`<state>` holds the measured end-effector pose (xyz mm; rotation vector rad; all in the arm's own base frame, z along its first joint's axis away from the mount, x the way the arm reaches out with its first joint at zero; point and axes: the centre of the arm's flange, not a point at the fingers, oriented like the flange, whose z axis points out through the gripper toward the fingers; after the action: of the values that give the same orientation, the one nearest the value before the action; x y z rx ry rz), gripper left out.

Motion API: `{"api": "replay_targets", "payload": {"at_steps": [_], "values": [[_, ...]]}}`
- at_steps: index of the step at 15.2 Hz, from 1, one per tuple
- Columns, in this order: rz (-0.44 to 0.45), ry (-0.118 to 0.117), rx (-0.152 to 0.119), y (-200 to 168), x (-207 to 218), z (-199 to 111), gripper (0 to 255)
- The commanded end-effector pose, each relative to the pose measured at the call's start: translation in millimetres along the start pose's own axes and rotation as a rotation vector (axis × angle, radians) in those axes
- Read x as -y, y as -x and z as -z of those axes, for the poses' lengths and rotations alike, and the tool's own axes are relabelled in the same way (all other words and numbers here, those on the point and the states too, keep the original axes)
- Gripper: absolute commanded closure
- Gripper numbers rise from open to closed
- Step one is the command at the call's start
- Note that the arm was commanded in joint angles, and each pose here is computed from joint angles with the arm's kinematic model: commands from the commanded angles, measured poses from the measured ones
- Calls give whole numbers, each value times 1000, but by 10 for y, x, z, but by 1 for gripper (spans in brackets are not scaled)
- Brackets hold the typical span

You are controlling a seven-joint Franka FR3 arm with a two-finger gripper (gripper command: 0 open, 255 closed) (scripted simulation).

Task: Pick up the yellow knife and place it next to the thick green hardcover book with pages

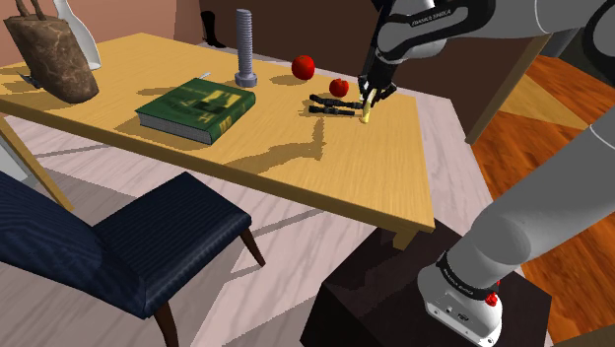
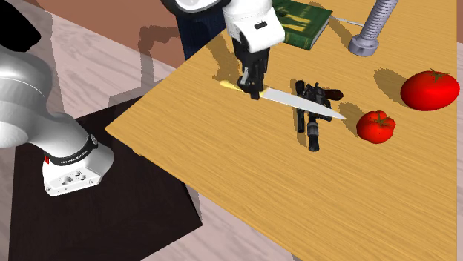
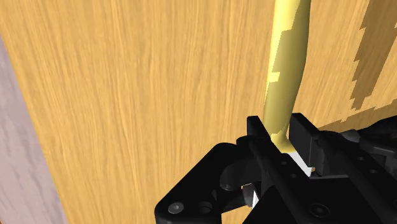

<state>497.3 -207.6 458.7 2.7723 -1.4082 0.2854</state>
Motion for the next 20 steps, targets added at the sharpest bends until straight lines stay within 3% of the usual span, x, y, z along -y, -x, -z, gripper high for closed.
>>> {"api": "replay_targets", "payload": {"at_steps": [1,20], "values": [[-2,0,0,136,213,34,255],[-2,0,0,1486,2324,132,255]]}}
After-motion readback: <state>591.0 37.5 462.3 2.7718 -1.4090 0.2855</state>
